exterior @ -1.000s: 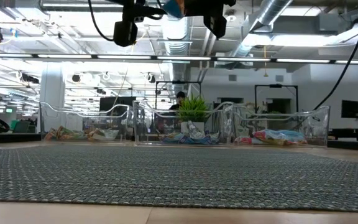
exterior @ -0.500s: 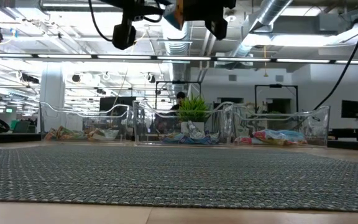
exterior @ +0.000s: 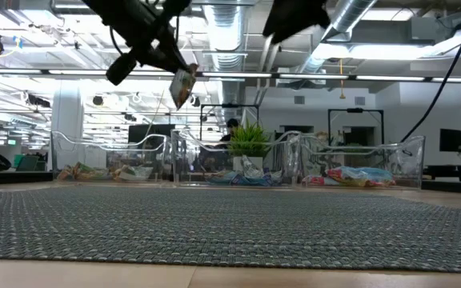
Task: Pick and place Granola Bars by type
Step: Put the yellow granola bar into the left transparent bin, then return to Home Position
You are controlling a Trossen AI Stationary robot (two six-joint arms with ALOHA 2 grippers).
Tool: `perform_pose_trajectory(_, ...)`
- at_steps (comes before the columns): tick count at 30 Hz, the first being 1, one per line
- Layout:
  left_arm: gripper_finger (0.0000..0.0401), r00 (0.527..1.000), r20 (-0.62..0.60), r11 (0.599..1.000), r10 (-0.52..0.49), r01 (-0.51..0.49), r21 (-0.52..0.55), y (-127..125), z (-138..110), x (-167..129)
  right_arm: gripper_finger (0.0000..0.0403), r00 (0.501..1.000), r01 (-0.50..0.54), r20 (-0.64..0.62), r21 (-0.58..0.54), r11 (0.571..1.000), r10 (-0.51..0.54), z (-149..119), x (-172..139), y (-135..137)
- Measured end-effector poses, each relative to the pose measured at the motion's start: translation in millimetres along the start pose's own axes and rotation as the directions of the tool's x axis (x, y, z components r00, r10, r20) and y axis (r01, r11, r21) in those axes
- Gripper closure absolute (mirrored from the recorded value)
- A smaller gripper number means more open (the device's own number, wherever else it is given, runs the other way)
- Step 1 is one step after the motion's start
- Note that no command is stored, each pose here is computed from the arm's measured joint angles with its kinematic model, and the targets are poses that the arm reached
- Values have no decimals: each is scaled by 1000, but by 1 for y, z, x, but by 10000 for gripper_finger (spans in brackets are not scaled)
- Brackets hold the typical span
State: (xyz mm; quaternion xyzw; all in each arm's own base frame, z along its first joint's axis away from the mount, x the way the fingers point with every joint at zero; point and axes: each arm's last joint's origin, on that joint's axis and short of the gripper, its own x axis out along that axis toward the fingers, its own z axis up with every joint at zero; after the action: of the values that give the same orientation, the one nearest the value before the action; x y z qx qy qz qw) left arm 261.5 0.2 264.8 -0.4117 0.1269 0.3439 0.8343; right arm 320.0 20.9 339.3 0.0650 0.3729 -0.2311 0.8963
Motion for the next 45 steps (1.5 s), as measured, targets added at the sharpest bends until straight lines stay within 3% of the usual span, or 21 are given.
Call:
perform_pose_trajectory(7, 398, 945, 173, 961, 277, -272, -49, 38, 41, -10, 267, 996, 85, 6, -15, 996, -85, 11, -21, -9)
perform_pose_trajectory(11, 396, 886, 261, 924, 382, -361, -128, 59, 67, -25, 274, 989, 134, -57, -48, 990, -137, 4, -21, -13)
perform_pose_trajectory(14, 395, 844, 286, 891, 453, -417, -181, 75, 82, -35, 277, 986, 158, -34, -131, 979, -164, 4, -22, -13)
perform_pose_trajectory(19, 394, 782, 286, 832, 554, -508, -224, 96, 96, -45, 278, 992, 124, 62, -198, 972, -114, 14, -23, -6)
perform_pose_trajectory(26, 387, 763, 277, 811, 584, -567, -148, 105, 104, -46, 280, 993, 106, 72, -212, 972, -92, 16, -23, -5)
perform_pose_trajectory(37, 279, 756, 268, 800, 598, -585, -135, 110, 108, -46, 280, 995, 91, 67, -213, 973, -78, 16, -23, -5)
perform_pose_trajectory(45, 260, 790, 226, 822, 570, -555, -130, 109, 107, -45, 280, 998, 38, 48, -221, 975, -28, 15, -23, -2)
